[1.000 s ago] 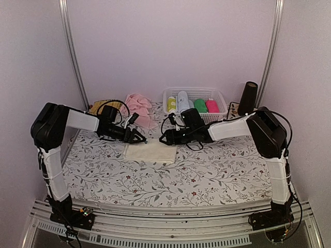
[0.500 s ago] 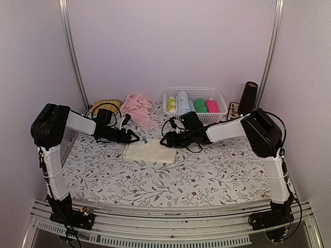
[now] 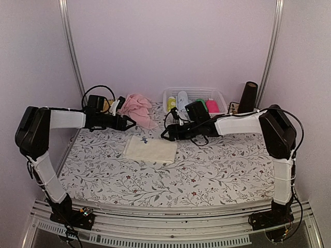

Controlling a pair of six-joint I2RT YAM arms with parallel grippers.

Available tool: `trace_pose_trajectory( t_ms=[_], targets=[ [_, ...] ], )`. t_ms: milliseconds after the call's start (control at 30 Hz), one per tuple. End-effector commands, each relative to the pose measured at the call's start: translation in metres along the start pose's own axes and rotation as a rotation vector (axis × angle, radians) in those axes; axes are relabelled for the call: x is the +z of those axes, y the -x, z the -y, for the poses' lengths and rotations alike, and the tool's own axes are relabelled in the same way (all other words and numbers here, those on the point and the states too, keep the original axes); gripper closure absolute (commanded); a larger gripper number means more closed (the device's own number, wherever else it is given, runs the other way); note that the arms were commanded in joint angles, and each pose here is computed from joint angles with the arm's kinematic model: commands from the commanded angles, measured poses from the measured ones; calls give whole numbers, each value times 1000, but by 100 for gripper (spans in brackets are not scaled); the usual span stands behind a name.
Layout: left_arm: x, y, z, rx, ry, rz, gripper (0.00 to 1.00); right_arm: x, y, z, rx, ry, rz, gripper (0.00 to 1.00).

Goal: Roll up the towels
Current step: Smooth out the towel at the center of the board, then rotate the towel at the center of the board.

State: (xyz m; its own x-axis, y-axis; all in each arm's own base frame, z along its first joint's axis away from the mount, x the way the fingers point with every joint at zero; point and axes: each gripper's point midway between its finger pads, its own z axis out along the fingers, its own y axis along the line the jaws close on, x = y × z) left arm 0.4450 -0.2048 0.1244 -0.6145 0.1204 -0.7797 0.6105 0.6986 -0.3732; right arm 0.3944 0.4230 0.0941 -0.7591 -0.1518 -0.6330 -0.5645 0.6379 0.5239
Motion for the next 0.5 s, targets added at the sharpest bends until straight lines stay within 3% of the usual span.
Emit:
trace_pose_trajectory(
  t_ms=[0,33,100,300,467],
  targets=[
    [-7,-24,-31,14,176,-111,13,-46,15,-14,-97,-56,48,20],
    [-6,-33,-34,12,184,-139,14,-53,13,-14,-106,-71,50,17],
    [-2,-50,-40,0,208,-186,19,-69,13,-12,-130,-114,61,0],
    [17,-79,-49,-16,247,-294,28,-118,16,-5,-172,-245,130,1],
    [35,-96,-34,-36,151,-354,31,-145,1,9,-177,-336,150,1]
  ],
)
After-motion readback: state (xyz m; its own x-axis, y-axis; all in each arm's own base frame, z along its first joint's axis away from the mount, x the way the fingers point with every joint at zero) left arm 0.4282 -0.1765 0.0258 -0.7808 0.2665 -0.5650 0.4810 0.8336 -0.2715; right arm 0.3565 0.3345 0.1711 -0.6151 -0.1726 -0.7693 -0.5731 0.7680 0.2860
